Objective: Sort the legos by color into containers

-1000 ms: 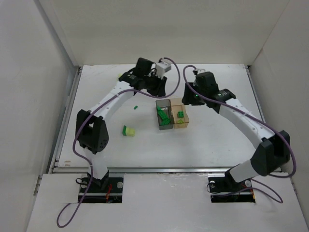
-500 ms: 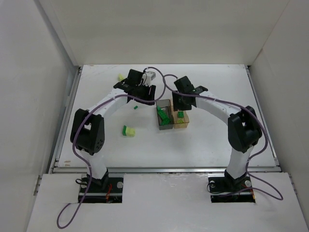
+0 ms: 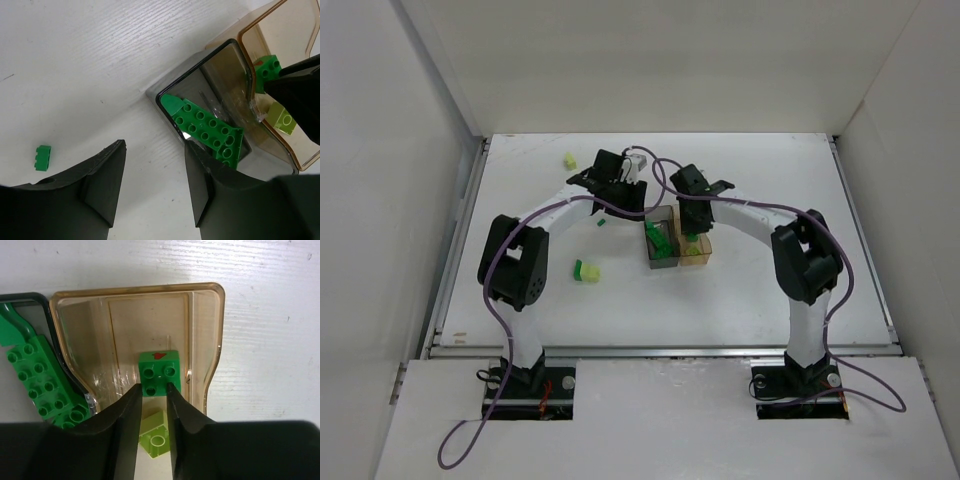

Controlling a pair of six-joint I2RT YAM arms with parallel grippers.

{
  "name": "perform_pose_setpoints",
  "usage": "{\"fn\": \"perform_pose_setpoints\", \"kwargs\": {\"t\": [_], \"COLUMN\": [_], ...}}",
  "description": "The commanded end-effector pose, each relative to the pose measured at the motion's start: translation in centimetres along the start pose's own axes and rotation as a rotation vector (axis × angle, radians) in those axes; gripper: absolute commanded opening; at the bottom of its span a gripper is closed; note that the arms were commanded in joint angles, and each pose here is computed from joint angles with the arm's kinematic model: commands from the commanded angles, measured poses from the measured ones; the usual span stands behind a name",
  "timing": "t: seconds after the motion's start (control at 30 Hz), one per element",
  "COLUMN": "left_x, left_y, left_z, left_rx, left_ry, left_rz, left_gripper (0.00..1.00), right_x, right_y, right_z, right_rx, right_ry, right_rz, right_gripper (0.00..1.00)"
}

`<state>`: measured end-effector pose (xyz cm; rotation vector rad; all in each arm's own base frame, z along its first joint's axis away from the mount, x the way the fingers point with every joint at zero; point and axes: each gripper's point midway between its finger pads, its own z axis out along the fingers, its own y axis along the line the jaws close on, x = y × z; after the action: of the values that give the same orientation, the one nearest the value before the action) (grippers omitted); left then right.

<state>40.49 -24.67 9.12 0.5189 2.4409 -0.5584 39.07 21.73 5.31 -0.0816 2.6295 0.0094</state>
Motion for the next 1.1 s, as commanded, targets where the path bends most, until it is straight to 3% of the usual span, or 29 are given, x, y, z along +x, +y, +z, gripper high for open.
{"fn": "perform_pose_setpoints", "kwargs": {"t": [0.0, 0.17, 0.53, 0.73, 1.07], "left_x": [-1.3, -1.3, -1.2, -1.2, -1.0], "left_y": [-0.6, -0.5, -0.9, -0.9, -0.8], "left_z": [-0.4, -0.4, -0.3, -0.3, -0.4], "left_rx": [0.006, -0.003, 0.003, 0.003, 0.001], "left_ry": [-0.050, -0.052, -0.049, -0.049, -0.040], "left_rz": [0.010, 0.010, 0.017, 0.017, 0.024], "left_gripper": [0.47, 0.47, 0.47, 0.47, 0.47], "right_x": [-1.2, -0.5, -1.0, -1.0, -1.3], "right_y": [1.1, 1.8, 2.8, 2.9, 3.4], "right_z": [0.3, 0.7, -1.1, -1.2, -1.6], "right_rx": [-0.022, -0.027, -0.029, -0.037, -0.069], "right_ry": [-0.036, -0.028, -0.066, -0.063, -0.077], "right_rz": [-0.003, -0.030, -0.085, -0.094, -0.099], "right_gripper": [0.30, 0.07, 0.13, 0.22, 0.25]}}
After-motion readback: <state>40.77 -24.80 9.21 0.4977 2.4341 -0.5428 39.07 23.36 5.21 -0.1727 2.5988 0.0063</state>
